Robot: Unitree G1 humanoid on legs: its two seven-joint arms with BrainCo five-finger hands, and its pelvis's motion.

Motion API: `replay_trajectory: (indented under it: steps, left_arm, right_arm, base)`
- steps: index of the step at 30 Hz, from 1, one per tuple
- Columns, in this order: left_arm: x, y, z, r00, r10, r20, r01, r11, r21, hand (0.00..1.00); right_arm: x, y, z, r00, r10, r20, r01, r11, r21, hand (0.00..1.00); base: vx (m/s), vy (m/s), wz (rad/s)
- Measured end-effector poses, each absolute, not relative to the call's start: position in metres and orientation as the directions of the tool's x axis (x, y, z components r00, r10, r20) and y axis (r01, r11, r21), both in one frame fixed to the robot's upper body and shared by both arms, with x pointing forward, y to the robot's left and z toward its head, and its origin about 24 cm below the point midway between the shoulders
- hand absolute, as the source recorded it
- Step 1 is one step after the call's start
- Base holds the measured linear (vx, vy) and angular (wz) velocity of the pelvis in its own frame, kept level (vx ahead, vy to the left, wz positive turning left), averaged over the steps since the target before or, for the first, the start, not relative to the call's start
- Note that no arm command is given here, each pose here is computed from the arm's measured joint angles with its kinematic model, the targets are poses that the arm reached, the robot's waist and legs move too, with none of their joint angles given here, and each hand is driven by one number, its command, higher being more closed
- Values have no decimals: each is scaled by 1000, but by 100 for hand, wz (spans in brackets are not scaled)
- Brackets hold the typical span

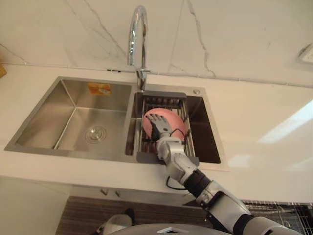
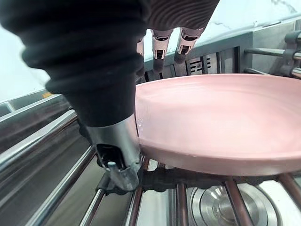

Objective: Walk over to the sink, pick up the cup, carry it to the dishwasher, place the cup inside the dishwasher, then close the dishwasher door

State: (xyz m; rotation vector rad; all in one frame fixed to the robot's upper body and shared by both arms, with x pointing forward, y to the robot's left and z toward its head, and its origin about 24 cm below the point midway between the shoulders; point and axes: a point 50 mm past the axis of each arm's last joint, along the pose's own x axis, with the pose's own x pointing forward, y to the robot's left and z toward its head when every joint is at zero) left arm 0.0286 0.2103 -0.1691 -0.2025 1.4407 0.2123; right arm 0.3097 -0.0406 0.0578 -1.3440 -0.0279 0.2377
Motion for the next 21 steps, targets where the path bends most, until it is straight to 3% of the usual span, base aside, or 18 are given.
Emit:
replay_trajectory:
  steps: [21]
  left_arm:
    - [31,215,-168,111,33,-993,-234,972,6,0]
  right_arm:
    - [313,-48,50,977,90,-195,-202,83,-976,0]
  base:
    - [-2,3,-1]
